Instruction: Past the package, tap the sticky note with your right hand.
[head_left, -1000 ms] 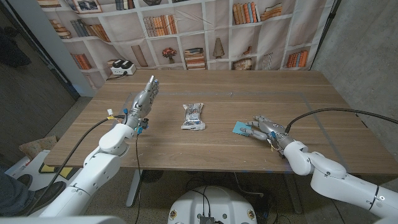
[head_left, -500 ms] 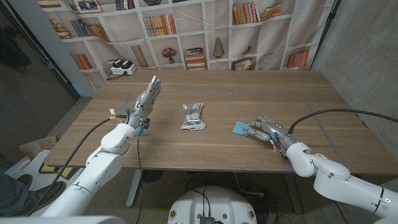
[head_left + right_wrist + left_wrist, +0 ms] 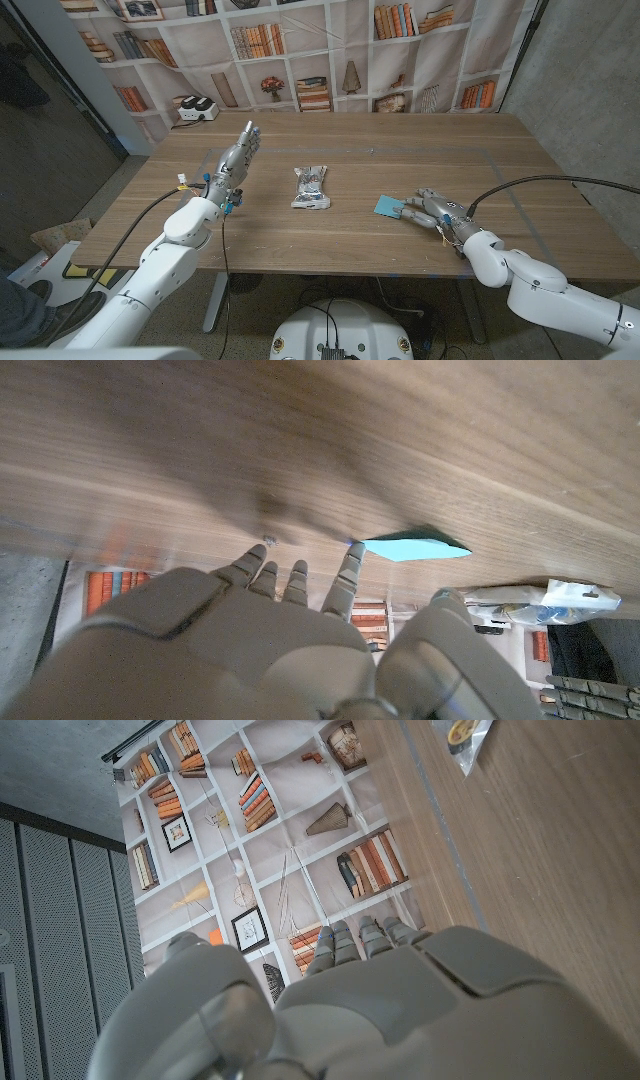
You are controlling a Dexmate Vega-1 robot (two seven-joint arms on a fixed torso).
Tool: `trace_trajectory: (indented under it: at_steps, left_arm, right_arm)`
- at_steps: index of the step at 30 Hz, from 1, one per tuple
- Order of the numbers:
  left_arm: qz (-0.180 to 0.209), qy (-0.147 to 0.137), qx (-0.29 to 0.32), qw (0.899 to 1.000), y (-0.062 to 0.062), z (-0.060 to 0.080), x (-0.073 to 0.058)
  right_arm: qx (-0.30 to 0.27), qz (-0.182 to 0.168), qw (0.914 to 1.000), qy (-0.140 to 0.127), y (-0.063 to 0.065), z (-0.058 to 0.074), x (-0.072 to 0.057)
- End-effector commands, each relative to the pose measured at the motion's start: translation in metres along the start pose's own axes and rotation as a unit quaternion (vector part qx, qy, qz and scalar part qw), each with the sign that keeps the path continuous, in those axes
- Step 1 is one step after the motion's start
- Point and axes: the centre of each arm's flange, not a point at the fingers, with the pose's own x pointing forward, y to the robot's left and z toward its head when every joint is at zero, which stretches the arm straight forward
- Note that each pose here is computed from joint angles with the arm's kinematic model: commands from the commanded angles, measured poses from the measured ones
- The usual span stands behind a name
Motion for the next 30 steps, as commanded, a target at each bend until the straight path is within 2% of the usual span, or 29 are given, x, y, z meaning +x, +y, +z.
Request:
trace_trajectory:
  at_steps: [1, 8, 14, 20, 23, 30]
  left_arm:
    - [-0.003, 0.002, 0.001, 1.0, -0.003, -0.001, 0.002]
    - [-0.003, 0.003, 0.0, 1.0, -0.003, -0.001, 0.001]
    - [0.001, 0.003, 0.002, 1.0, -0.002, 0.0, -0.002]
    - [0.0, 0.009, 0.004, 1.0, -0.003, -0.001, -0.004]
    - [0.003, 0.01, 0.006, 1.0, -0.002, 0.0, -0.005]
    - [0.009, 0.014, 0.01, 1.0, 0.0, 0.003, -0.007]
  right_arm:
    - [0.001, -0.012, 0.9998, 0.015, -0.005, -0.009, -0.007]
    - [0.015, -0.022, 0.9994, 0.02, -0.011, -0.011, -0.01]
    - [0.067, -0.056, 0.996, 0.018, -0.028, -0.011, -0.015]
    - [0.133, -0.101, 0.9859, -0.005, -0.043, -0.007, -0.019]
    - [0.144, -0.117, 0.9826, -0.013, -0.047, -0.006, -0.02]
    - [0.215, -0.153, 0.964, -0.036, -0.061, -0.007, -0.019]
